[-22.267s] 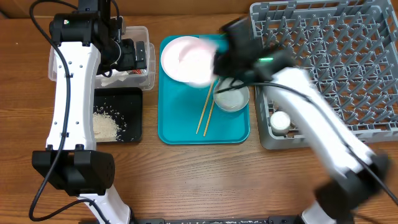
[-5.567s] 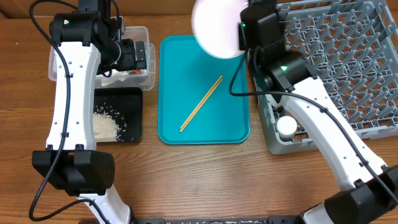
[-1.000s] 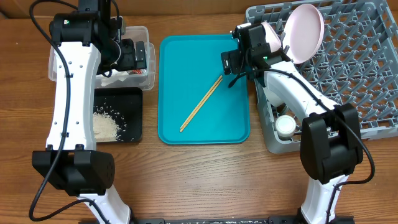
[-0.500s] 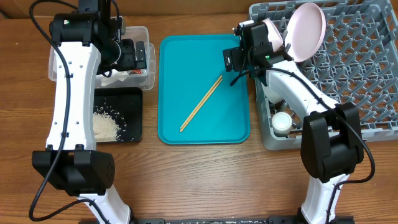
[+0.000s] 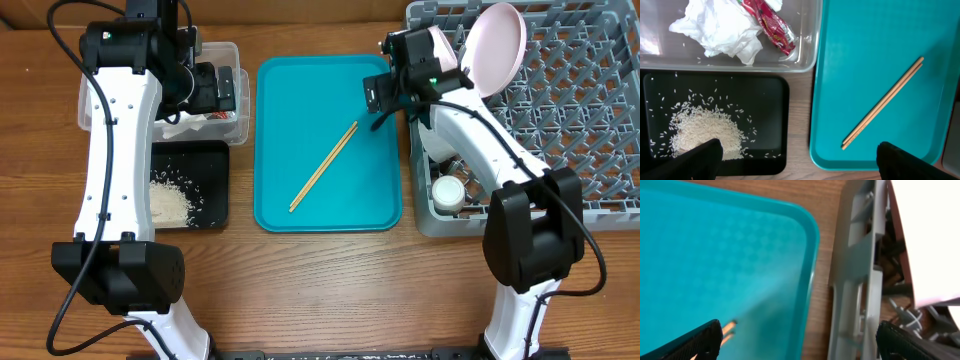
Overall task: Sort waste into correct bins and load items into the dishwasher
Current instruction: 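Move the right gripper left over the wooden chopsticks on the tray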
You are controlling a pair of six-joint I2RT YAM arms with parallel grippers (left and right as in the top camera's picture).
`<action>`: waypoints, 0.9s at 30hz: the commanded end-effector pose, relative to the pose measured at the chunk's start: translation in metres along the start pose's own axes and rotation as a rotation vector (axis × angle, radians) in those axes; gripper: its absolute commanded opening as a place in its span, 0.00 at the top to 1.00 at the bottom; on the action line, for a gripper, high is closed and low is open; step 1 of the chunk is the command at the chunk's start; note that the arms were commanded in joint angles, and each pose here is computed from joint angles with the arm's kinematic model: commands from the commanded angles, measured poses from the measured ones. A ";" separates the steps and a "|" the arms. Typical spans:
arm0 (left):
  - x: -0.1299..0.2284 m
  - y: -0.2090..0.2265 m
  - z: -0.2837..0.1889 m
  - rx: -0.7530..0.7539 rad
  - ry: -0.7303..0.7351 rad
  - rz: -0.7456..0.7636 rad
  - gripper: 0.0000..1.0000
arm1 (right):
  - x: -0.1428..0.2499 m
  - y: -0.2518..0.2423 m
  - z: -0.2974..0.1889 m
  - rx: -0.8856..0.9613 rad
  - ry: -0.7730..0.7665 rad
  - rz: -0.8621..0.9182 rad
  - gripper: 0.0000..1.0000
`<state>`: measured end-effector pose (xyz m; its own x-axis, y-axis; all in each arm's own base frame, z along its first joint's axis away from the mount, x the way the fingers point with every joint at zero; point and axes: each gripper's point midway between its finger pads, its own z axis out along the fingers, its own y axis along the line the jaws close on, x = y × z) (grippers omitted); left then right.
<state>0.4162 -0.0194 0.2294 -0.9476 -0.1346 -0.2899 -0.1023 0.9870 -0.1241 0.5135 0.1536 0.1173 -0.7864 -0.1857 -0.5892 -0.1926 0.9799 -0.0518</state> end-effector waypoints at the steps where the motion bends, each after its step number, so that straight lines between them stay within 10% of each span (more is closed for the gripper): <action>1: -0.003 -0.001 -0.005 -0.003 -0.018 0.024 0.00 | -0.055 0.035 -0.072 -0.076 -0.155 0.062 0.00; 8: -0.003 -0.001 -0.005 -0.003 -0.018 0.024 0.00 | -0.031 0.078 -0.092 -0.236 -0.025 0.352 0.02; 14: -0.003 -0.001 -0.005 -0.003 -0.018 0.024 0.00 | 0.027 0.081 -0.058 -0.164 0.166 0.613 0.29; 27: -0.003 -0.001 -0.005 -0.003 -0.018 0.024 0.00 | 0.102 0.122 -0.015 -0.106 0.323 0.611 0.39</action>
<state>0.4162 -0.0194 0.2294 -0.9476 -0.1346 -0.2899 -0.1023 0.9870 -0.1241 0.4075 0.2448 0.0797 -0.9000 0.3605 -0.2451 0.2763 0.9066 0.3189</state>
